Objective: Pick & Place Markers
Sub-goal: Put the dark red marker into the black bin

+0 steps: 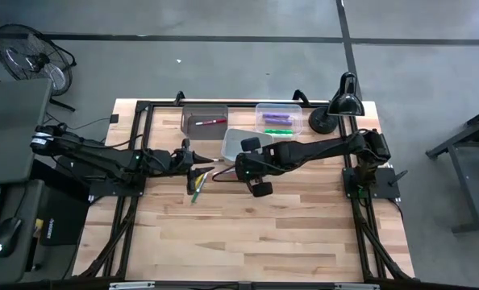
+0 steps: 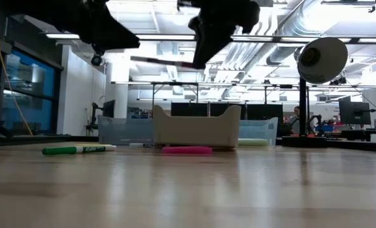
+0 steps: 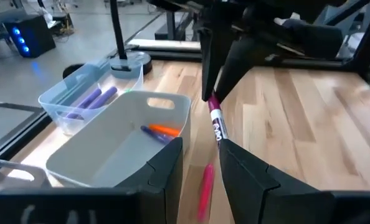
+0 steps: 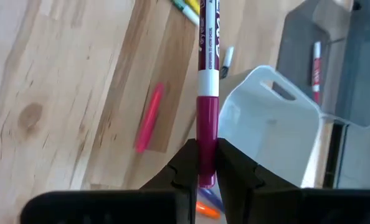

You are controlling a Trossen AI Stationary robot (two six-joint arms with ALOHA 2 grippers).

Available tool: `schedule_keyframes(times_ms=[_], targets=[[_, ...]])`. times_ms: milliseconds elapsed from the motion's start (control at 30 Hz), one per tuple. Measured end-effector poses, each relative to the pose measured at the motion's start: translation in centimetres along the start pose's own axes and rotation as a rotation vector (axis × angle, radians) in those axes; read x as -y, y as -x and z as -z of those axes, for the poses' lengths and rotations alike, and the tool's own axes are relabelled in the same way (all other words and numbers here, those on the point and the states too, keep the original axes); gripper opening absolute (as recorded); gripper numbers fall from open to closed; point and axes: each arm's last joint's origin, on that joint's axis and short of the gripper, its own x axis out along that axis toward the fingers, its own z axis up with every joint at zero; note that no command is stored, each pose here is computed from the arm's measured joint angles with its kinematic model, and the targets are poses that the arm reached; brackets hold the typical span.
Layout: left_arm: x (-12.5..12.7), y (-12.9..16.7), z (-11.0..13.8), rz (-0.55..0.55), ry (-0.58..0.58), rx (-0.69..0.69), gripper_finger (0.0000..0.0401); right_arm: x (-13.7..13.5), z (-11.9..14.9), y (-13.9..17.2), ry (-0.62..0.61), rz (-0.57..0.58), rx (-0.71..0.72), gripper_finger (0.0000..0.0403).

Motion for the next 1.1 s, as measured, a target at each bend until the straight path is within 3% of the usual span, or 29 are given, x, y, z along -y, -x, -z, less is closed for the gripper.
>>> schedule_keyframes(times_ms=[400, 1100], targets=[[0.3, 0.0, -0.3, 0.106, 0.034, 0.017, 0.0103, 0.9, -0.9, 1.6, 0.054, 0.058, 0.031, 0.0040], [0.8, -1.9, 1.4, 0.069, 0.056, -0.076, 0.0103, 0.9, -1.4, 1.6, 0.070, 0.048, 0.084, 0.0036]])
